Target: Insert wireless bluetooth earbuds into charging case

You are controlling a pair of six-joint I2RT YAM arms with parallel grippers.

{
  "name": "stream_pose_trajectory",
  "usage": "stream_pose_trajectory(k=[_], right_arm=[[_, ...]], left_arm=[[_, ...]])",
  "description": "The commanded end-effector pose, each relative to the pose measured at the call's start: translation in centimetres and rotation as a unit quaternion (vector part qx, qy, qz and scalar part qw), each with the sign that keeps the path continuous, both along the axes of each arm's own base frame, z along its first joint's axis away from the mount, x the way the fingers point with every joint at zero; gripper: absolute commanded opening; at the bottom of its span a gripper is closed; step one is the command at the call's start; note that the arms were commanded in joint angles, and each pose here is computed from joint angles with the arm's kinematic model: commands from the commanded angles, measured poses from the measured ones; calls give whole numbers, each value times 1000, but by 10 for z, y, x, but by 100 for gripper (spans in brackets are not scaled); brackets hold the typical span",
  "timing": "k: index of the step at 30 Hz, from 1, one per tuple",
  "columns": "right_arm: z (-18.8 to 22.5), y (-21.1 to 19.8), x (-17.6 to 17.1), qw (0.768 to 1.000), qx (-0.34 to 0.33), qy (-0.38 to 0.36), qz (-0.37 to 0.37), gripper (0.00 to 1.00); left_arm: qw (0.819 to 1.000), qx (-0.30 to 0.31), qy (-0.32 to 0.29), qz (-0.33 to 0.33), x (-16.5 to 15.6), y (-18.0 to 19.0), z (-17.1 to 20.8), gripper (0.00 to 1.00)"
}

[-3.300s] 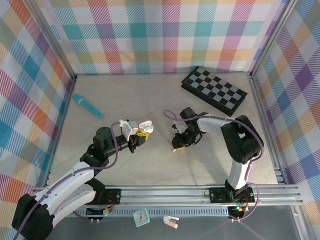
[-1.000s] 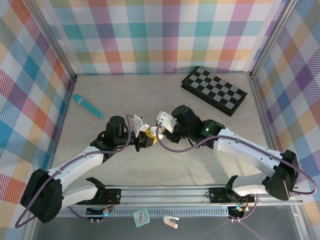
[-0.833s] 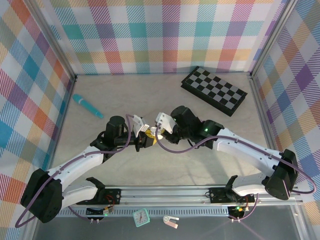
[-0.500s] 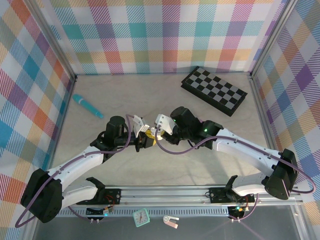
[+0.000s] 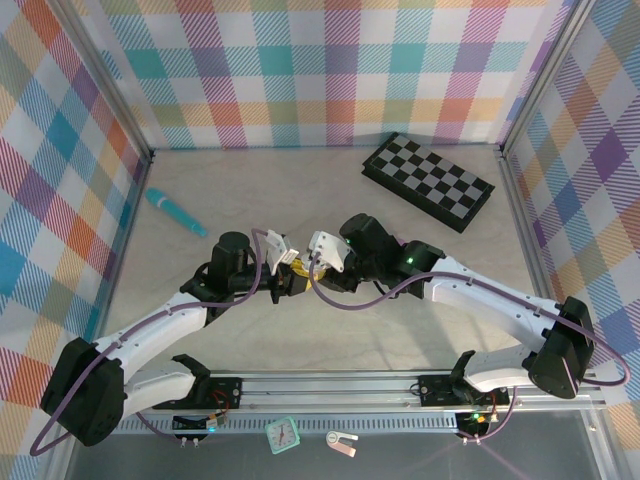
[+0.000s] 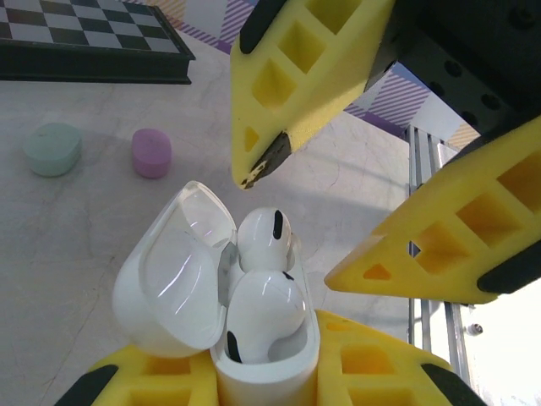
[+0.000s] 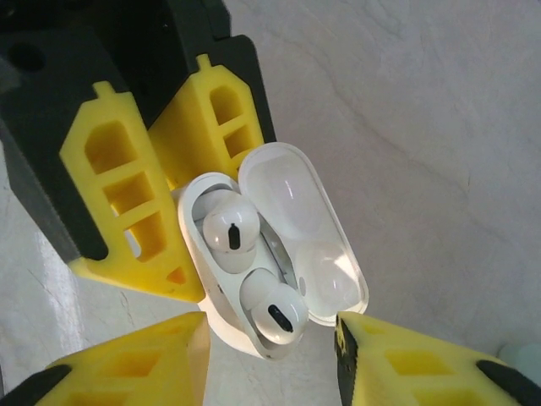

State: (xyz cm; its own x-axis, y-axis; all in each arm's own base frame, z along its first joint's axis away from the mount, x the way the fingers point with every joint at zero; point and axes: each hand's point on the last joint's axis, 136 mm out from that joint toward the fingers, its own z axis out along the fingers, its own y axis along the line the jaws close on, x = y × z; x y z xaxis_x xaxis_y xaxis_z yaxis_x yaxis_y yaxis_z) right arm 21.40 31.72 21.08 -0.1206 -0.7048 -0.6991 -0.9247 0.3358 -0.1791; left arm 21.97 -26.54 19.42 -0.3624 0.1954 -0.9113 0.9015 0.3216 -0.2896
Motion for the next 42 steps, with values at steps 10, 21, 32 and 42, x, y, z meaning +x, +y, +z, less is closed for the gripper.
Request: stream_pose_trajectory(k=[10, 21, 32, 42], right_arm=[[66, -12, 20, 972, 186, 107, -94, 68], [58, 14, 40, 926, 155, 312, -148, 67], [26, 24, 57, 917, 67, 354, -170, 69], [22, 23, 41, 924, 39, 359, -127, 70]], left_arm=[[994, -37, -102, -20, -6, -2, 25, 19], [987, -32, -154, -28, -9, 0, 24, 19], [985, -17, -169, 9, 0, 7, 24, 20], [985, -15, -172, 29, 2, 11, 27, 19]])
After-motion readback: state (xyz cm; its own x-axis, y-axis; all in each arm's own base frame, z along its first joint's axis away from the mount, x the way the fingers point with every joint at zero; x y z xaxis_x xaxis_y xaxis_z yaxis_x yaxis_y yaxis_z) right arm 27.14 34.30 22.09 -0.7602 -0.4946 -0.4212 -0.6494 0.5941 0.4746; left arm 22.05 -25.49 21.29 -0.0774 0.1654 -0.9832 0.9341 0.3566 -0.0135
